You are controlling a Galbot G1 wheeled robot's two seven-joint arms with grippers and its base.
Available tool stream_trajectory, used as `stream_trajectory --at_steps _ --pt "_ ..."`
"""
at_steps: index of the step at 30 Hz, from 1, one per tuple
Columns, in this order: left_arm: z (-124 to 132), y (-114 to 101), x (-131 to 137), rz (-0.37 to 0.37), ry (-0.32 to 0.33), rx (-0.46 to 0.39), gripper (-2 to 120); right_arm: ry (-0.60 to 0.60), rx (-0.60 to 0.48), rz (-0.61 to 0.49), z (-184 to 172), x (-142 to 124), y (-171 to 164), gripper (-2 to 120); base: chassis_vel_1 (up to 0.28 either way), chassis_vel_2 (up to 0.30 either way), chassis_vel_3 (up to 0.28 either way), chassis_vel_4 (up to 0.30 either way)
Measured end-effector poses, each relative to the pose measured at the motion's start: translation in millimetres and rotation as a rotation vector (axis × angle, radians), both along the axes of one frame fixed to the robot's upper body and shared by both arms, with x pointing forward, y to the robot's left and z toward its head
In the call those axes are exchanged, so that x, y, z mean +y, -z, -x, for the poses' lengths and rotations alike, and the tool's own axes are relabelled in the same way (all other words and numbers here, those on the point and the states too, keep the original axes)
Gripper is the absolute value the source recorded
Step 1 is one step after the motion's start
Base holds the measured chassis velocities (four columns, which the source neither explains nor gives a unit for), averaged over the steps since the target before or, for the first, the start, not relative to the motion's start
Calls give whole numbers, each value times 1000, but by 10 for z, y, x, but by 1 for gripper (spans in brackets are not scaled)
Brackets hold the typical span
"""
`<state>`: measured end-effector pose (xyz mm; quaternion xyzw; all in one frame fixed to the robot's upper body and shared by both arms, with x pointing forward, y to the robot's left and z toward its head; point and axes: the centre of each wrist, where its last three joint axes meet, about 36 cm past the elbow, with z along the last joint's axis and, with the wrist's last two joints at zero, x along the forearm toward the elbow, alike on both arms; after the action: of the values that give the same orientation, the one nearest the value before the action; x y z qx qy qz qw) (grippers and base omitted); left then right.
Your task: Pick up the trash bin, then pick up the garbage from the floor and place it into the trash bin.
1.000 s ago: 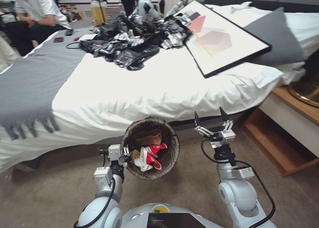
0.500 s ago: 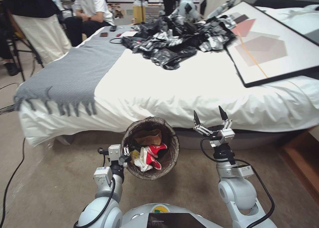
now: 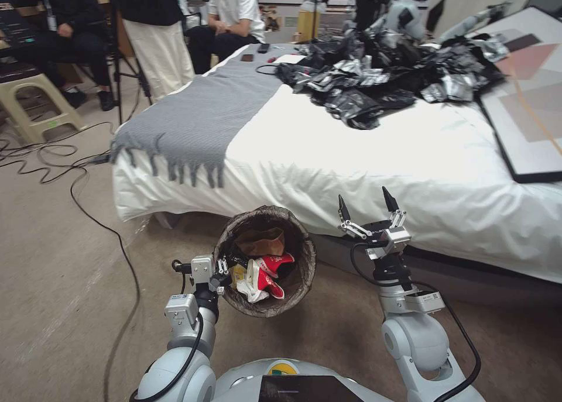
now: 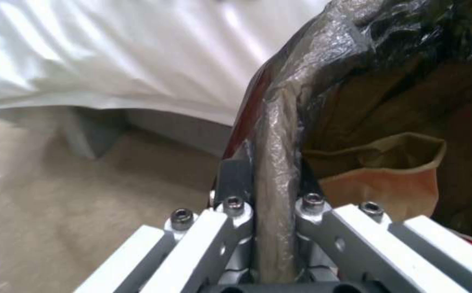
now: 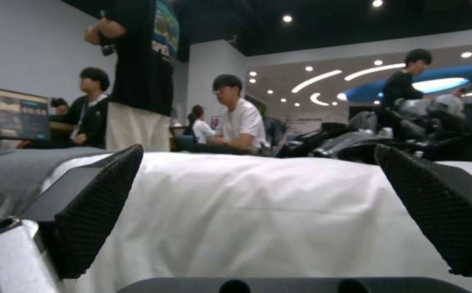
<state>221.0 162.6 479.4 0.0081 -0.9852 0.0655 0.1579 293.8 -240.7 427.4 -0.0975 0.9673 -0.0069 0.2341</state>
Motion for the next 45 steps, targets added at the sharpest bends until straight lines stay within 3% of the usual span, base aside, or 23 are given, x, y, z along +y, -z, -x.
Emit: stream_trajectory --at_steps 45 --pt "0 0 0 0 0 0 2 -1 0 6 -23 -13 3 100 125 125 123 128"
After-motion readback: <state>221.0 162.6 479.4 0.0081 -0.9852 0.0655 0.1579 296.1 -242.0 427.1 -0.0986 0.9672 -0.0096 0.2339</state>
